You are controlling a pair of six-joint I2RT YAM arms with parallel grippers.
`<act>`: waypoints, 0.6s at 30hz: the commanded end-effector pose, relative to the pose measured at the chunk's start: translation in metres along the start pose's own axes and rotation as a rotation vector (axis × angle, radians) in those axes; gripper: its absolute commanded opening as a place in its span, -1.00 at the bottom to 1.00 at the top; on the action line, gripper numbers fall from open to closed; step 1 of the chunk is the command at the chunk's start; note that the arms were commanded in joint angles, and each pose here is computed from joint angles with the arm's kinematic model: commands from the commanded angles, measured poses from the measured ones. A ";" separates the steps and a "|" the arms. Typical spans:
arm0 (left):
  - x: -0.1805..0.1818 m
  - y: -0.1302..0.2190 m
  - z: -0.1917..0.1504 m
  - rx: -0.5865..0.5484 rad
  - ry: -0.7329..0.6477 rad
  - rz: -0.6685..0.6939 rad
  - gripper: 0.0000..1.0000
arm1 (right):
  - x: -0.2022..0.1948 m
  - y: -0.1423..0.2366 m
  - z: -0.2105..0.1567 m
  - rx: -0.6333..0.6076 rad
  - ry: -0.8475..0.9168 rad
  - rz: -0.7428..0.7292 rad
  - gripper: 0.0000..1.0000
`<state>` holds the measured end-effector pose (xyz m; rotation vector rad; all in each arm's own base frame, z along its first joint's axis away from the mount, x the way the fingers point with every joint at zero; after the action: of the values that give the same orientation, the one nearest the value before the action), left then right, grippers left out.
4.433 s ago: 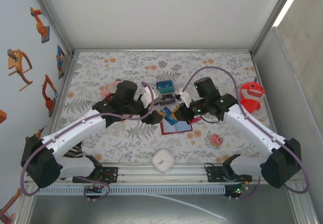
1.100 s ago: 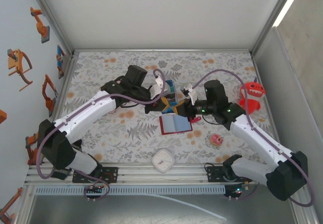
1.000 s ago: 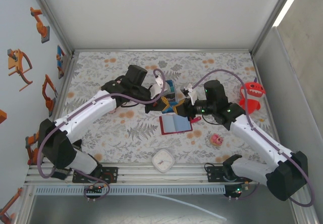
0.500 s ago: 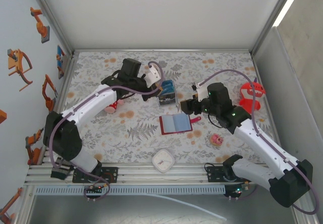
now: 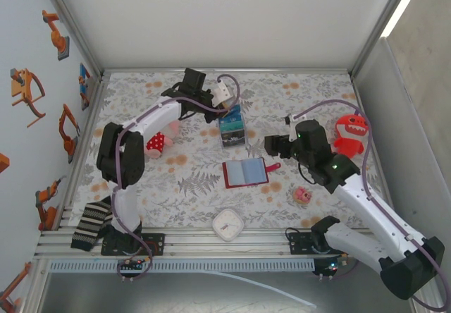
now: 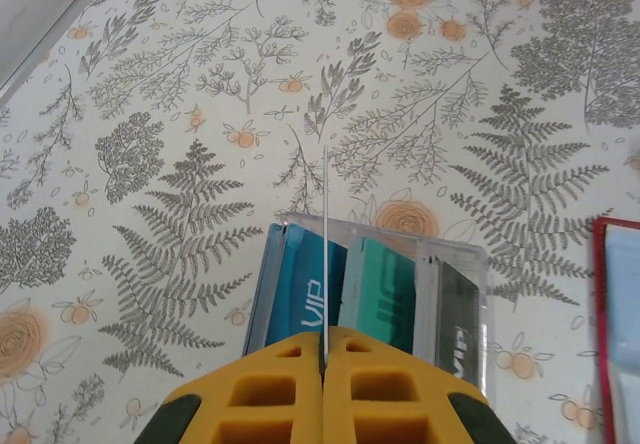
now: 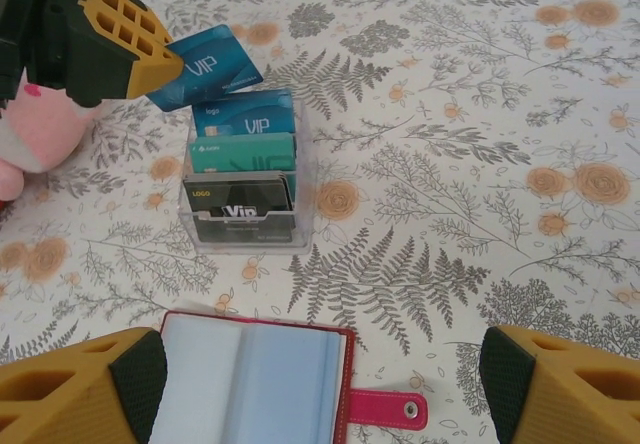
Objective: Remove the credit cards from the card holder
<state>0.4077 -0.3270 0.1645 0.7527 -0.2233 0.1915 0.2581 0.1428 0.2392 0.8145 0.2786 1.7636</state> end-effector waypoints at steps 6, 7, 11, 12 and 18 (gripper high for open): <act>0.010 -0.014 -0.008 0.016 -0.078 -0.021 -1.00 | -0.014 0.004 -0.005 -0.012 -0.040 -0.066 0.63; 0.010 -0.016 -0.010 0.019 -0.082 -0.025 -1.00 | -0.014 0.005 -0.005 -0.015 -0.041 -0.066 0.63; 0.010 -0.022 -0.018 0.046 -0.091 -0.045 -1.00 | -0.015 0.005 -0.006 -0.014 -0.044 -0.067 0.63; 0.010 -0.024 -0.020 0.054 -0.092 -0.048 -1.00 | -0.014 0.006 -0.005 -0.016 -0.045 -0.064 0.63; 0.010 -0.031 -0.029 0.073 -0.092 -0.068 -1.00 | -0.014 0.005 -0.007 -0.007 -0.051 -0.062 0.63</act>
<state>0.4287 -0.3306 0.1307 0.8256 -0.2705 0.1335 0.2543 0.1333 0.2338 0.8266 0.2692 1.7076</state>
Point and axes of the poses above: each hand's point on the last joint's axis, 136 mm out from that joint toward the fingers, its own y axis back along the fingers, its own x axis along the line the jaws close on, z = x × y, the point moved 2 cm from there along y, back along the fingers, and after that the axes turned 14 degrees about -y, right-handed, at the moved point
